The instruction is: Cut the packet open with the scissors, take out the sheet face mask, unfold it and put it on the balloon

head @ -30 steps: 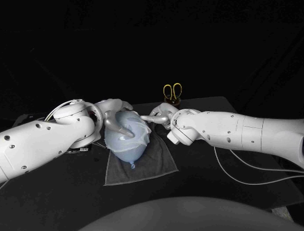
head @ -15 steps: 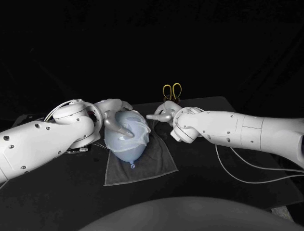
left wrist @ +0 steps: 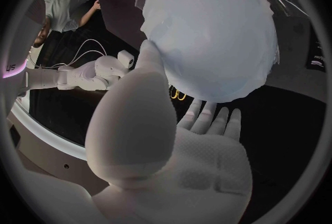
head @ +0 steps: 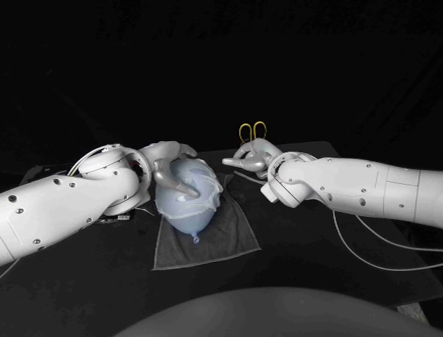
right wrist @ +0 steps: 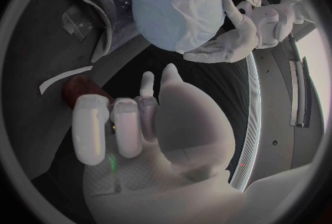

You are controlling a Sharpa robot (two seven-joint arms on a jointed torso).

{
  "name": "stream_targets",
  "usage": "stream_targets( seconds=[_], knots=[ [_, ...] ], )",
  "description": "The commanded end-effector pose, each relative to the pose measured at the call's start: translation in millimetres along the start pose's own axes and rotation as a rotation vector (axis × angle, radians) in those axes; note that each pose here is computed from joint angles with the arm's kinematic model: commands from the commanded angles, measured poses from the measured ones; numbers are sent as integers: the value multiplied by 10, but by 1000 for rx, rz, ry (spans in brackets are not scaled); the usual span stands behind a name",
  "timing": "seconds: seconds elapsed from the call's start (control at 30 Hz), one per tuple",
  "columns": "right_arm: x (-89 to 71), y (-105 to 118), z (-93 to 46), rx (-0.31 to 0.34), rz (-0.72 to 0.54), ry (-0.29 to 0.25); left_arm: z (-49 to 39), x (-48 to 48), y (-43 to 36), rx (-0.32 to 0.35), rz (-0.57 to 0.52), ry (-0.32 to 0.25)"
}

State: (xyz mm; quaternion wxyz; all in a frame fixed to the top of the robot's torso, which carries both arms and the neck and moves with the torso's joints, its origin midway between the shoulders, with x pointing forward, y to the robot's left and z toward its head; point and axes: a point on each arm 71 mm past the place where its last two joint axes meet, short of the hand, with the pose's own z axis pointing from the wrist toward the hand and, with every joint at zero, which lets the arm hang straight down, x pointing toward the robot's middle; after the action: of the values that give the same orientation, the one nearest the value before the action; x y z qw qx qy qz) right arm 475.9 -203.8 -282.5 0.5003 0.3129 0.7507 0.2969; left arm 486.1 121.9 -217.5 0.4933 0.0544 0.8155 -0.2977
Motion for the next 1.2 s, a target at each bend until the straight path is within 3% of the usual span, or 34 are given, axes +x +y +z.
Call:
stream_targets(
  seconds=[0.03, 0.37, 0.6, 0.77, 1.0, 1.2],
  knots=[
    [-23, 68, -60, -104, 98, 16, -18, -59, -67, 96, -140, -81],
    [-103, 110, -211, -226, 189, 20, -114, -175, -77, 155, -384, -107],
    [-155, 128, -274, -281, 230, 3, -193, -239, -12, 161, -518, -103],
    [-181, 143, -310, -315, 269, -7, -264, -321, 110, 186, -650, -149],
    [-230, 129, -314, -300, 359, -20, -377, -481, 424, 226, -956, -271],
    [-292, 107, -262, -287, 408, -33, -416, -505, 662, 239, -1138, -348]
  ],
)
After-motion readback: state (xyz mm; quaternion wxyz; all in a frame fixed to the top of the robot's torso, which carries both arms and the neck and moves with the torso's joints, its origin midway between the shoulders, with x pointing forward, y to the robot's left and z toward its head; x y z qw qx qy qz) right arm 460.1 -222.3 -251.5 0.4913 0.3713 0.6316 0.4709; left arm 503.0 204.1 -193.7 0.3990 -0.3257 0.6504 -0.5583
